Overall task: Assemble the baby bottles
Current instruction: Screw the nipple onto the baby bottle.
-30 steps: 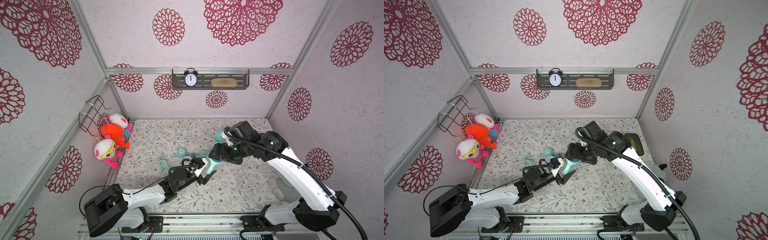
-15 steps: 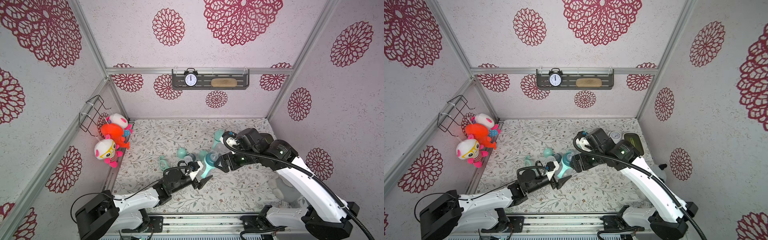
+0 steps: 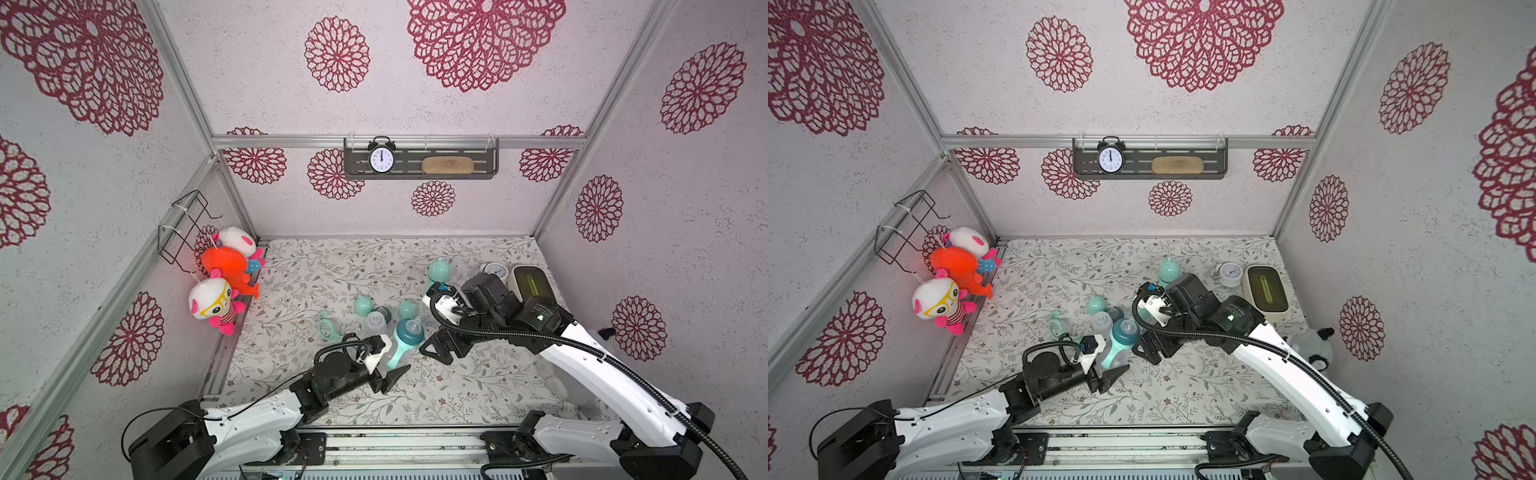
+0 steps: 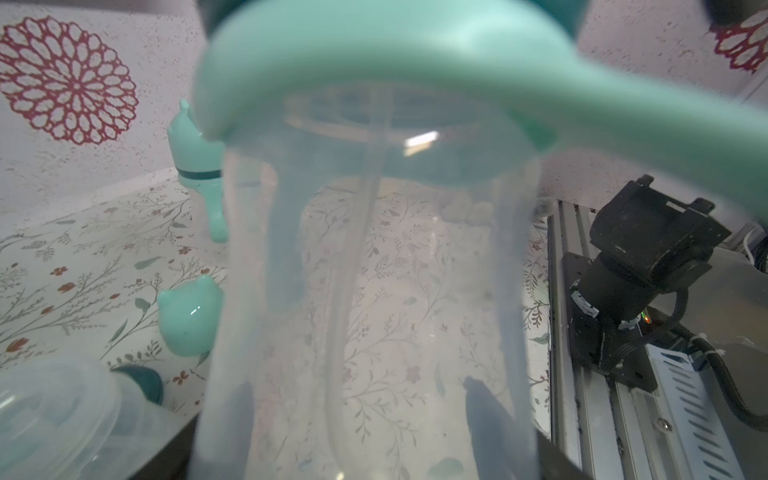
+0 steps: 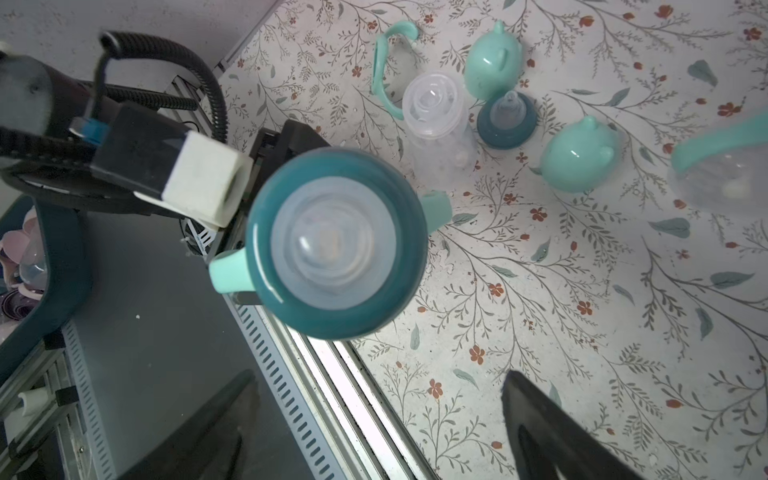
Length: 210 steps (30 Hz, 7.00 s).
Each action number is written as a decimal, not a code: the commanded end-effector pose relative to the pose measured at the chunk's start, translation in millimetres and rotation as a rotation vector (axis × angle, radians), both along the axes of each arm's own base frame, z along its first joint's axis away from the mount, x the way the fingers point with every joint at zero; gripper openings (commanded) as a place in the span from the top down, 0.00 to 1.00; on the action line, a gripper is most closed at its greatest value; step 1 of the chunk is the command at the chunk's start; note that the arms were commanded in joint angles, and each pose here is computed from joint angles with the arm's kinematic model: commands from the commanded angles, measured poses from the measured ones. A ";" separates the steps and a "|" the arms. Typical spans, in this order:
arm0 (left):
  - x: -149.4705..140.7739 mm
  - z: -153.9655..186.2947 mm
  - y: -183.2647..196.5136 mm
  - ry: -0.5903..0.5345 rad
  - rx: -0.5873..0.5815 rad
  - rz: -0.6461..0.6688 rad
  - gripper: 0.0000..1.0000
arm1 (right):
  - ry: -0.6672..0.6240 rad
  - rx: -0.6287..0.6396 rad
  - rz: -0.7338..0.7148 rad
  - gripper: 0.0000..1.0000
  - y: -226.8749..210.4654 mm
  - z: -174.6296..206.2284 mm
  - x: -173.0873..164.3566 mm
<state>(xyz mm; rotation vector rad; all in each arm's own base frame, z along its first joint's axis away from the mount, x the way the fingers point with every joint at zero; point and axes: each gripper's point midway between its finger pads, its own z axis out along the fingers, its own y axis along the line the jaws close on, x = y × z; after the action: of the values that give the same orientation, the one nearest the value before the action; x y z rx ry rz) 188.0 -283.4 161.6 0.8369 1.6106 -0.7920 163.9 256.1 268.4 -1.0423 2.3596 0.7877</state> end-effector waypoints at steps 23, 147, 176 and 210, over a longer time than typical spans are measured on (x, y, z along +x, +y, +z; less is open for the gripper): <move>4.8 11.7 -8.8 -0.054 0.000 0.039 1.00 | -0.022 0.073 0.059 0.06 32.7 5.4 27.2; -18.3 59.2 -30.8 0.009 -0.004 -0.204 1.00 | 0.037 0.133 0.111 0.20 10.2 24.7 -9.4; -14.1 48.7 -40.2 0.044 0.022 -0.215 1.00 | -0.009 0.198 0.078 0.25 3.2 45.8 -0.7; 4.0 62.8 -34.5 -0.101 0.013 -0.027 1.00 | 0.168 0.226 -0.113 0.25 0.7 37.6 -7.8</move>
<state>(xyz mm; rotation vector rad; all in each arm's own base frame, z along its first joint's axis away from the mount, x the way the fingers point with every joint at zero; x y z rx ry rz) 180.6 -318.1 194.7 0.9635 1.6375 -0.7876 171.4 252.1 292.2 -0.7999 2.3760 0.9952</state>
